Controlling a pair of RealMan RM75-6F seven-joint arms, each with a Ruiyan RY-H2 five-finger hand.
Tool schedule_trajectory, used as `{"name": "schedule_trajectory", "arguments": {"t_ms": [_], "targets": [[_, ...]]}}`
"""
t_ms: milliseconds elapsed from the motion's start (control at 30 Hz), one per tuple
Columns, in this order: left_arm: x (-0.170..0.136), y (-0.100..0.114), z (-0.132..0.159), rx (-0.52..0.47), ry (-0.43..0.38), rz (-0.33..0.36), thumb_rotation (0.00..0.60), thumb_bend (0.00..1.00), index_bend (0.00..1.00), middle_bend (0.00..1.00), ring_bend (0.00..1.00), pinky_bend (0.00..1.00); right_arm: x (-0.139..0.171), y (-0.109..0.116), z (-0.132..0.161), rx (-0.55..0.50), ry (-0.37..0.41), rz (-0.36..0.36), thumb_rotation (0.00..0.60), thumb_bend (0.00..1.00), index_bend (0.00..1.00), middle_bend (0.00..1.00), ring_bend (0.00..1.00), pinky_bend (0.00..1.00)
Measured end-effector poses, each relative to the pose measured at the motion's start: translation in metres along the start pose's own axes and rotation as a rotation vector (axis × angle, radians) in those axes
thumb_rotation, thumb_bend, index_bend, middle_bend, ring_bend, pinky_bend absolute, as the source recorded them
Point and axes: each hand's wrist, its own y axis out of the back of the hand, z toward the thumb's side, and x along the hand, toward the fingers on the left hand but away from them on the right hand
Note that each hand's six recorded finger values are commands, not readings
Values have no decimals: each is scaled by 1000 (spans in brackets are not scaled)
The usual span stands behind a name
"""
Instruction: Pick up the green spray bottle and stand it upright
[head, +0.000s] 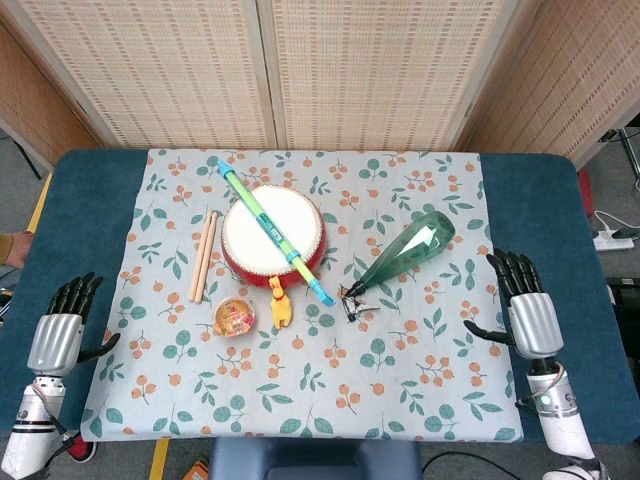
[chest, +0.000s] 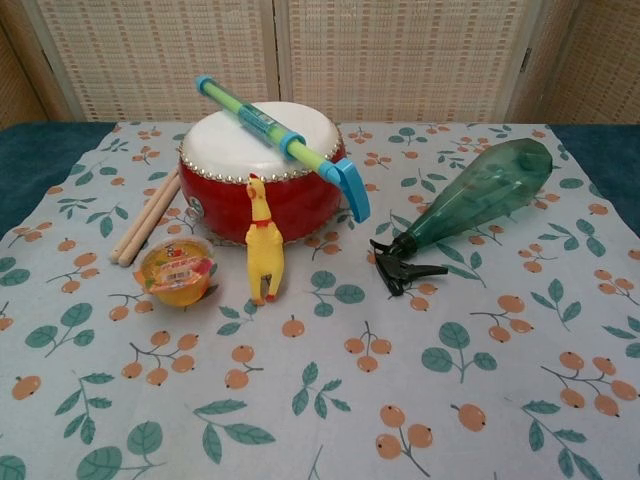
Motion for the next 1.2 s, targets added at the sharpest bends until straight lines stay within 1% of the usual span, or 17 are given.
{"name": "schedule_trajectory", "arguments": {"t_ms": [200,300,400,533,600,633,700,733,800,933,1000,1067,1200], "targets": [[0,0,3,-7,-15,2,600,184,0,0,0,80,-5,-4,3,25,4,16,600,0,0,36,0,0],[0,2,5,-13,-22,9,600,185,0,0,0,80,-6,-4,10,32,26,18,600,0,0,36,0,0],[1,3,8,-16,-31,12,600,186,0,0,0,80,-11,0,18,52,51,10,600,0,7,36,0,0],[1,1,9,-16,-39,2,600,186,0,0,0,81,-25,8,28,97,74,-11,600,0,50,58,0,0],[2,1,9,-17,-40,0,600,185,0,0,0,81,-32,11,32,109,81,-15,600,0,133,117,0,11],[2,1,9,-17,-41,-3,600,185,0,0,0,81,-34,11,32,115,83,-16,600,0,206,173,5,36],[2,0,10,-17,-41,-6,600,185,0,0,0,81,-44,10,35,158,105,-9,600,0,280,234,27,85],[2,1,10,-19,-42,-3,600,186,0,0,0,81,-51,7,37,186,123,1,600,0,312,259,42,107],[2,2,11,-24,-46,0,600,186,0,0,0,81,-69,-2,43,242,169,45,600,0,327,273,46,114],[1,1,11,-26,-46,-6,600,185,0,0,0,80,-100,-30,55,328,239,173,600,0,324,278,46,117],[1,2,9,-29,-41,-4,600,185,0,0,0,80,-118,-46,65,392,277,232,600,0,320,280,46,117],[0,2,6,-31,-34,-2,600,185,0,0,0,81,-134,-61,80,456,318,264,600,0,309,281,46,117],[0,3,2,-44,-24,-1,600,185,0,0,0,81,-152,-83,107,548,378,284,600,0,295,281,45,112]]}}
